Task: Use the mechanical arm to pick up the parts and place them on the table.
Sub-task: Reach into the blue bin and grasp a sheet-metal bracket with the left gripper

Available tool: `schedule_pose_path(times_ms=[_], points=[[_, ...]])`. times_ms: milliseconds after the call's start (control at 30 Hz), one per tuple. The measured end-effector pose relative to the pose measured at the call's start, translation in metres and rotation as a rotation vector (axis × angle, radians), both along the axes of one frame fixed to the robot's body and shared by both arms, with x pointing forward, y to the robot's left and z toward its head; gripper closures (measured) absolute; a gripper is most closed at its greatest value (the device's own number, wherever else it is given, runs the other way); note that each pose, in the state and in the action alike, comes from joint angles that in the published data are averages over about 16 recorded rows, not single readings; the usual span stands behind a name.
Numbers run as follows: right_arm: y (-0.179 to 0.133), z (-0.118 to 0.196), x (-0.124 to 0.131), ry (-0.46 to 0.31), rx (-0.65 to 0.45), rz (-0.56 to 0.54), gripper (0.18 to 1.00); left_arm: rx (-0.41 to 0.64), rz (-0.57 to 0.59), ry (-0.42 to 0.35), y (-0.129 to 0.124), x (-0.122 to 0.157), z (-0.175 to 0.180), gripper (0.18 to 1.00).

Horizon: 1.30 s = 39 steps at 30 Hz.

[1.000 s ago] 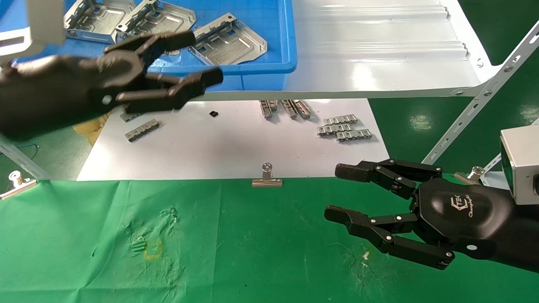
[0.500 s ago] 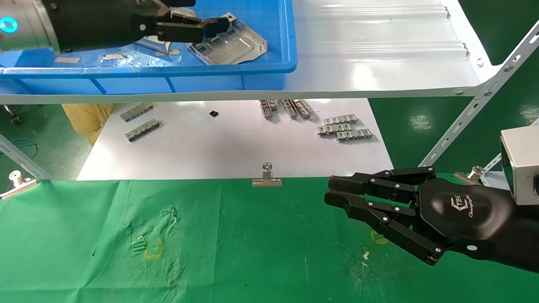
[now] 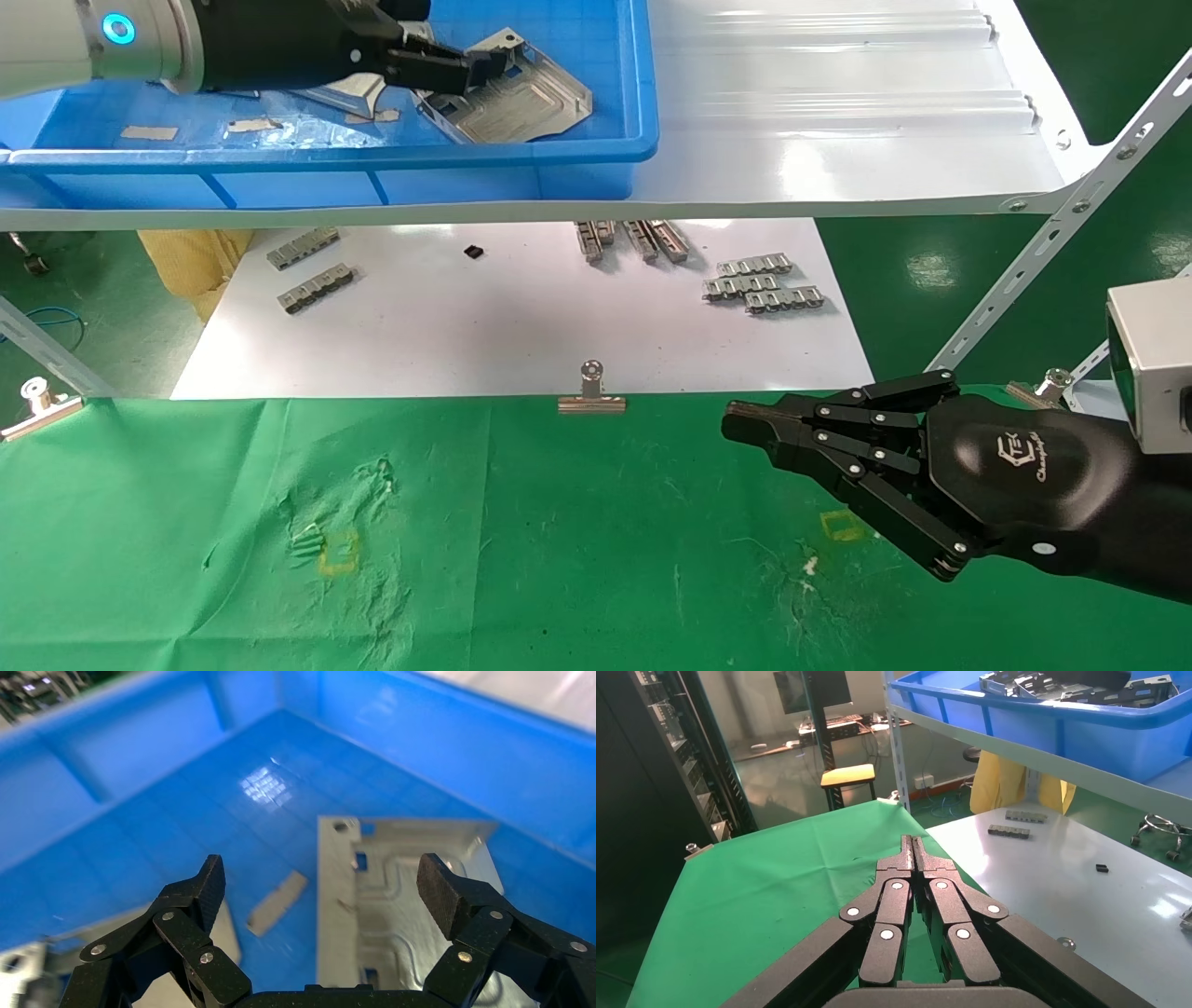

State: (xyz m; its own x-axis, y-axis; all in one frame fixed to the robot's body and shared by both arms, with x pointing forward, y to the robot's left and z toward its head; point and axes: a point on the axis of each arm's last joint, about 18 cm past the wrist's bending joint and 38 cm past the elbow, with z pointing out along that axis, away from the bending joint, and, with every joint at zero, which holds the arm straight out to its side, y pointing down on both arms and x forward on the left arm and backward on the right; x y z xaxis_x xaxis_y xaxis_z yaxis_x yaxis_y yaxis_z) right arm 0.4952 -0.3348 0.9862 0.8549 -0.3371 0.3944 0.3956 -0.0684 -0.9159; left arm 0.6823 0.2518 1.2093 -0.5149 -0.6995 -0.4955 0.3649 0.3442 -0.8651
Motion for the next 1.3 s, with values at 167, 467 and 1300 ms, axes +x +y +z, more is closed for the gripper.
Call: schedule_pose_path(times_ms=[167,467,1300], points=[[0.000,0.000,0.000,0.000,0.000,0.000,0.985,0.010,0.004,0.015,-0.003,0.002,-0.003,0.200],[0.000,0.000,0.000,0.000,0.000,0.000,0.987,0.015,0.025,0.017,-0.006,0.008,-0.005,0.271],[0.000,0.000,0.000,0.000,0.000,0.000,0.988,0.007,0.061,0.011,0.000,0.013,-0.005,0.777]])
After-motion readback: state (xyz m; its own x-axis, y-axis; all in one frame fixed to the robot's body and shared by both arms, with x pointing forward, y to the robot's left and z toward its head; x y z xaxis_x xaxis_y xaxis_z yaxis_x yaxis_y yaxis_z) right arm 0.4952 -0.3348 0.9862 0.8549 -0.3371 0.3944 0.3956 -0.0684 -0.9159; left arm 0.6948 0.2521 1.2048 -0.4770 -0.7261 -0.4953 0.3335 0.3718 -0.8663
